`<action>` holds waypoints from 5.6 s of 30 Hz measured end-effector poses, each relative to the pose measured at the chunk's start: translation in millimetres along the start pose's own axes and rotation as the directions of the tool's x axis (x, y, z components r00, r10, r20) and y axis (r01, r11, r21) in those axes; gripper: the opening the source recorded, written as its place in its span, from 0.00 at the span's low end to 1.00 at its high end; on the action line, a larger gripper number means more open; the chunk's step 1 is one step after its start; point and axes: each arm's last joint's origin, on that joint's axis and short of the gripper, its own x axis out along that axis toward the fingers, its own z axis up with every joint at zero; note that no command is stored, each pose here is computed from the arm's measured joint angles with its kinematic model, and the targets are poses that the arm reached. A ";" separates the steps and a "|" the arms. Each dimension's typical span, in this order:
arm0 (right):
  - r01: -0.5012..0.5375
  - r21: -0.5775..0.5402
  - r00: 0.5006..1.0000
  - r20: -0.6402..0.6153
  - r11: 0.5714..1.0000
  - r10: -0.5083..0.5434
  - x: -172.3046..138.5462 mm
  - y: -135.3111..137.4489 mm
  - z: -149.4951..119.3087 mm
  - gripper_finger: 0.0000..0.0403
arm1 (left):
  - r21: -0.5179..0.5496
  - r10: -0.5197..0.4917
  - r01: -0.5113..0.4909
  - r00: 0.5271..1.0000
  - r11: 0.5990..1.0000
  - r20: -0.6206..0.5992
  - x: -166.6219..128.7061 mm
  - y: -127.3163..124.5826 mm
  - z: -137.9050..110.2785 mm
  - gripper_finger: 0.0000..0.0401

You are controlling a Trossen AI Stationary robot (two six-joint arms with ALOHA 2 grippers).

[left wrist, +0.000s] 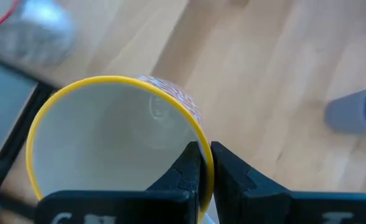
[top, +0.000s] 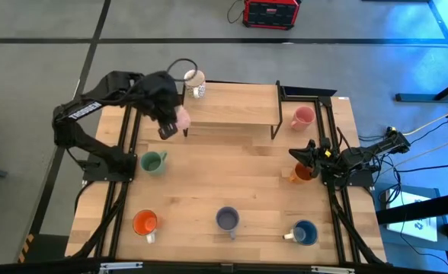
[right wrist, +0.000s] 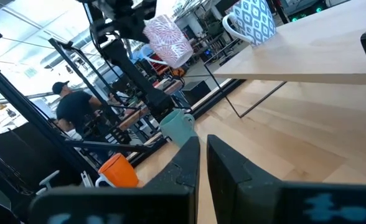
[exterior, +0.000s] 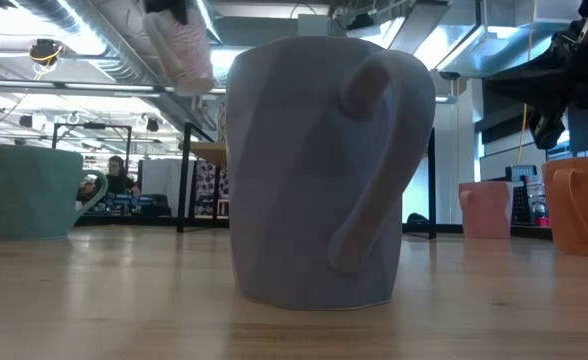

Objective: Place coffee mugs
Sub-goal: Put the red patterned mug on the shelf

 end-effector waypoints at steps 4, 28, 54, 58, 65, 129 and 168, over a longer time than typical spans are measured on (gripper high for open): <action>-0.002 -0.001 1.000 -0.003 1.000 0.002 0.0 0.0 -0.2 0.05 | 0.046 -0.043 0.041 0.999 0.998 0.034 12.0 -20.9 14.6 0.04; -0.037 -0.001 0.999 -0.033 0.999 0.037 0.1 0.9 -1.3 0.05 | 0.063 0.226 -0.227 0.974 0.972 0.021 113.2 -4.5 133.0 0.05; -0.027 -0.005 0.999 -0.033 1.000 0.027 0.4 0.6 -1.8 0.05 | -0.070 0.205 -0.210 0.975 0.975 -0.081 146.3 19.5 136.2 0.05; -0.027 -0.004 0.999 -0.033 1.000 0.027 0.4 0.6 -1.8 0.05 | -0.095 0.205 -0.211 0.976 0.973 -0.073 146.7 22.4 137.4 0.05; -0.033 -0.001 0.999 -0.037 0.999 0.033 0.4 0.8 -1.9 0.05 | -0.111 0.208 -0.211 0.977 0.971 -0.038 148.7 23.1 141.3 0.13; 0.143 -0.424 0.907 -0.306 0.894 -0.290 254.7 48.7 82.8 0.00 | 0.175 -0.052 -0.050 0.844 0.983 0.533 -23.1 8.1 -105.2 0.29; 0.206 -0.454 0.948 -0.126 0.867 -0.291 308.2 -50.2 102.4 0.00 | 0.187 -0.025 -0.093 0.836 0.978 0.549 -26.9 10.6 -110.8 0.29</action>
